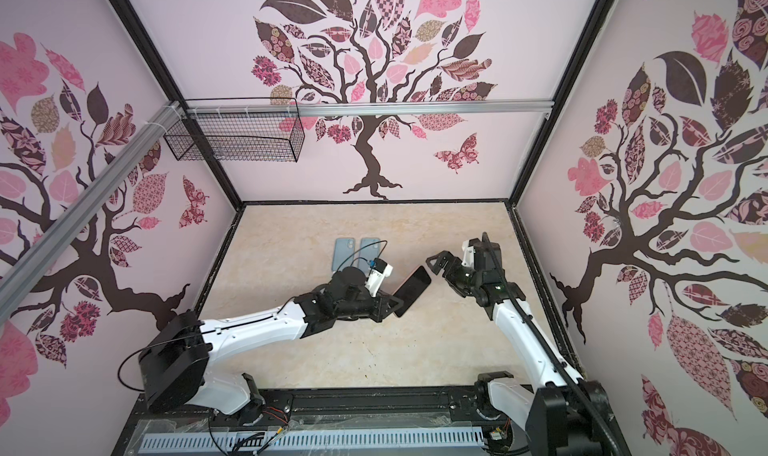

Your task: Take the phone out of the phone case

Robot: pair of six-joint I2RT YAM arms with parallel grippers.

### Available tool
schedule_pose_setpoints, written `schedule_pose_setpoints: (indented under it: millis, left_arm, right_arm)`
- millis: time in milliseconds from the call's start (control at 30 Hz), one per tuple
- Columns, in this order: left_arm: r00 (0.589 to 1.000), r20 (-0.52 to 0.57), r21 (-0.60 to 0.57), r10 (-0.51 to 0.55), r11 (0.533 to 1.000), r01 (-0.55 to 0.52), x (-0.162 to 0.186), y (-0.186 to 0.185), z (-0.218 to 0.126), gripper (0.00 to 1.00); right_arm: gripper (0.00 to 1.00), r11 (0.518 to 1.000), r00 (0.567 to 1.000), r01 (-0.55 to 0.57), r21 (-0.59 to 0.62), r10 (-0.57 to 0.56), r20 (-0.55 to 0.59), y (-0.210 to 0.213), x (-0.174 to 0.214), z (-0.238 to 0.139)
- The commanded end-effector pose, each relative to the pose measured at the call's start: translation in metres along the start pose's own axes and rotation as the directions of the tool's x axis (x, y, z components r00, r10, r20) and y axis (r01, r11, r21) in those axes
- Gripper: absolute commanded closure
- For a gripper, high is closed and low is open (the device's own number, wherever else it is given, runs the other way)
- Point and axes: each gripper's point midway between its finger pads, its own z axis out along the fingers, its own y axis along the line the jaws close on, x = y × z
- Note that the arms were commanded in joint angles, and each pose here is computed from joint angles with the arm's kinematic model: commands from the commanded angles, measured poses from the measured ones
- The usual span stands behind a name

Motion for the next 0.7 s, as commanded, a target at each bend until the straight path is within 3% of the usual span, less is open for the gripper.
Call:
schedule_pose_setpoints:
  millis: [0,133,267,467,667]
  left_arm:
    - [0.994,0.06,0.063,0.089,0.994,-0.093,-0.012,-0.004,-0.025,1.0]
    - [0.98,0.074,0.054,0.186,0.98,-0.19,-0.015,-0.011,-0.055,1.0]
    - [0.961,0.101,0.049,0.258,0.963,-0.263,-0.015,-0.018,-0.079,1.0]
    - [0.932,0.122,0.095,0.342,0.93,-0.354,-0.006,-0.03,-0.1,1.0]
    - [0.898,0.174,0.075,0.404,0.904,-0.421,-0.005,-0.031,-0.108,1.0]
  right_arm:
    - [0.01,0.989,0.98,0.147,0.016,-0.148,0.133,0.013,-0.023,-0.021]
    - [0.01,0.967,0.943,0.237,-0.09,-0.207,0.26,0.032,-0.027,-0.037]
    - [0.0,0.873,0.877,0.425,-0.237,-0.333,0.345,0.072,-0.019,-0.061]
    - [0.01,0.704,0.863,0.504,-0.501,-0.437,0.254,0.117,0.013,-0.07]
    - [0.05,0.598,0.829,0.54,-0.593,-0.498,0.253,0.142,0.036,-0.082]
